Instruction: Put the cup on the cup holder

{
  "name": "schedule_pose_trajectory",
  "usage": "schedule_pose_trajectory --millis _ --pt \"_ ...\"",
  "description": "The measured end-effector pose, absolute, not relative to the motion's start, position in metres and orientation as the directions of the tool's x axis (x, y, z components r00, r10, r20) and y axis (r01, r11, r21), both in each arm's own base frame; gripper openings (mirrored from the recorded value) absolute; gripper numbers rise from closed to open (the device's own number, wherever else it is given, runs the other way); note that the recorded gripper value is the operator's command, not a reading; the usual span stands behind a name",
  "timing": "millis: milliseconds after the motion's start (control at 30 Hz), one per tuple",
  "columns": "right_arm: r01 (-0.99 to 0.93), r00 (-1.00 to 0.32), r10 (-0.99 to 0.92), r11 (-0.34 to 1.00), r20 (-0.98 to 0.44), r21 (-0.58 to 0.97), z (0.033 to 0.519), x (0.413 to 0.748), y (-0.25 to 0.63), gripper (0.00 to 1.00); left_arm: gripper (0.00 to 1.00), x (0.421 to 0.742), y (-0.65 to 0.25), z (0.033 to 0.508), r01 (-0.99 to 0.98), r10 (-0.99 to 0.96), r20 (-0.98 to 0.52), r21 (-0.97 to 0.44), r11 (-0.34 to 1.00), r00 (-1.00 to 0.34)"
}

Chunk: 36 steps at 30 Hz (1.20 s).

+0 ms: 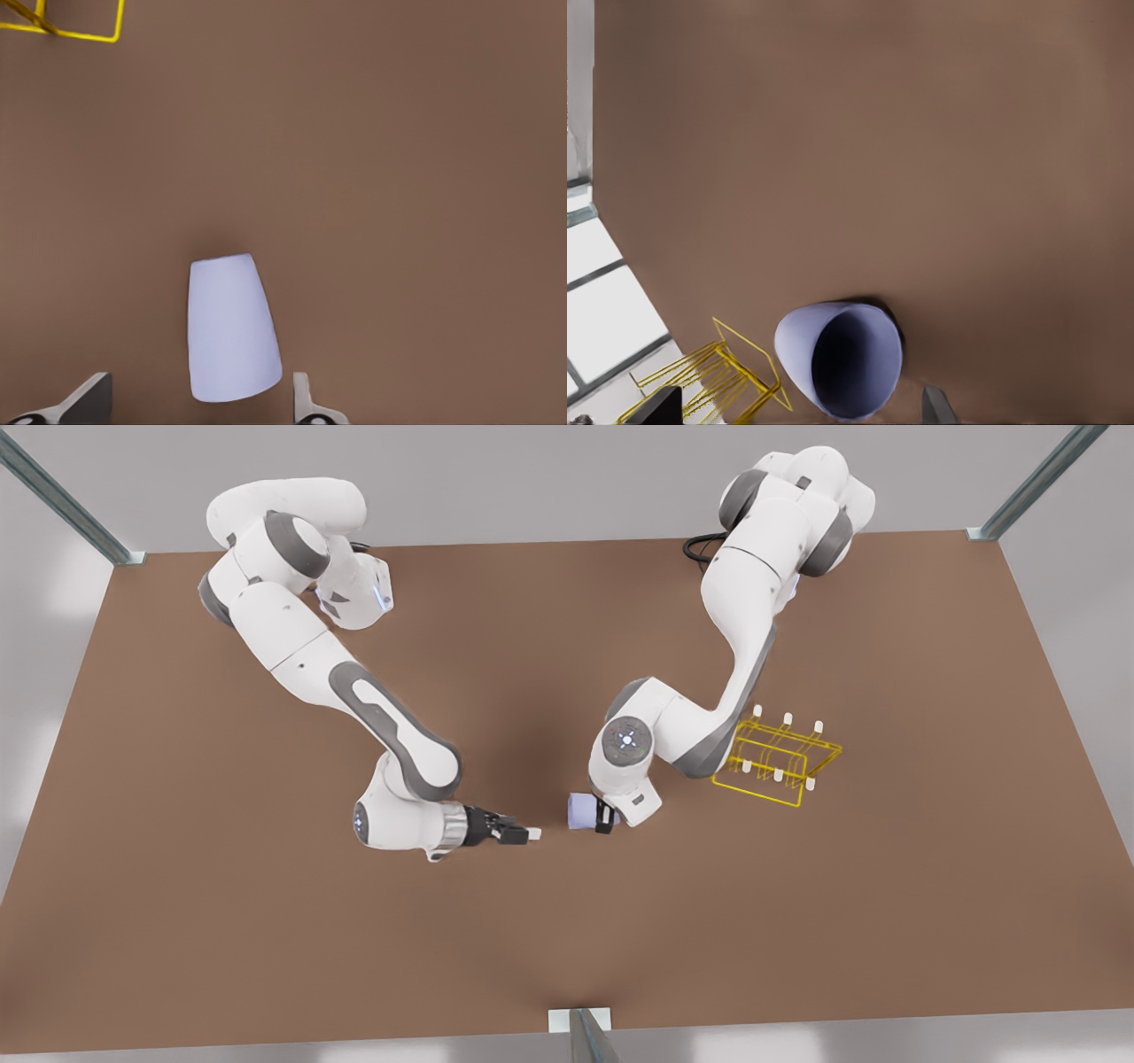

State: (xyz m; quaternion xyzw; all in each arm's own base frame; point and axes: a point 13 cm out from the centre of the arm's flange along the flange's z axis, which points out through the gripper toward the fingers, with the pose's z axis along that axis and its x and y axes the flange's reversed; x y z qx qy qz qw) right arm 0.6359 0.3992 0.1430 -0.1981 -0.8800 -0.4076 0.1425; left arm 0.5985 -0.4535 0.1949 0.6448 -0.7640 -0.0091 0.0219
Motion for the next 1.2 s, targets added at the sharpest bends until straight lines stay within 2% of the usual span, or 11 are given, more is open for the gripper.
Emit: schedule_pose_trajectory --millis 67,133,233,300,433,500,633,800,1167,1200 --pt "0.442 -0.896 0.269 0.619 0.354 0.649 0.174 0.643 0.310 1.00 1.00 0.604 -0.444 0.177 -0.991 -0.992 -0.015 0.042 0.126 -0.127" --pt "0.381 -0.925 0.297 0.710 0.238 0.593 0.218 0.653 0.205 1.00 1.00 0.600 -0.445 0.156 -0.993 -0.992 -0.050 0.044 0.110 -0.113" --pt "0.250 -0.965 0.262 0.901 0.015 0.355 0.313 0.642 0.075 1.00 1.00 0.592 -0.452 0.130 -0.995 -0.992 -0.079 0.045 0.093 -0.096" --pt "0.199 -0.974 0.214 0.966 -0.075 0.167 0.366 0.632 0.007 1.00 1.00 0.581 -0.460 0.108 -0.994 -0.990 -0.101 0.049 0.097 -0.102" --pt "0.189 -0.978 0.183 0.981 -0.103 -0.053 0.436 0.601 -0.068 1.00 1.00 0.567 -0.472 0.081 -0.994 -0.986 -0.129 0.040 0.102 -0.107" --pt "0.205 -0.975 0.196 0.975 -0.107 -0.081 0.469 0.578 -0.081 1.00 1.00 0.571 -0.470 0.075 -0.995 -0.985 -0.140 0.028 0.093 -0.096" --pt "0.201 -0.978 0.197 0.977 -0.066 -0.067 0.490 0.572 -0.092 1.00 1.00 0.577 -0.469 0.074 -0.998 -0.987 -0.142 0.005 0.069 -0.069" --pt "0.168 -0.986 0.168 0.984 -0.009 -0.061 0.488 0.560 -0.087 1.00 1.00 0.576 -0.471 0.069 -0.998 -0.987 -0.150 -0.015 0.067 -0.064" --pt "-0.005 -0.999 -0.002 0.999 0.051 -0.044 0.490 0.544 -0.003 1.00 1.00 0.566 -0.485 0.036 -0.997 -0.991 -0.113 -0.015 0.079 -0.077" --pt "-0.023 -0.998 -0.021 0.999 0.057 -0.040 0.489 0.543 0.007 1.00 0.90 0.567 -0.487 0.036 -0.997 -0.991 -0.106 -0.019 0.080 -0.078"
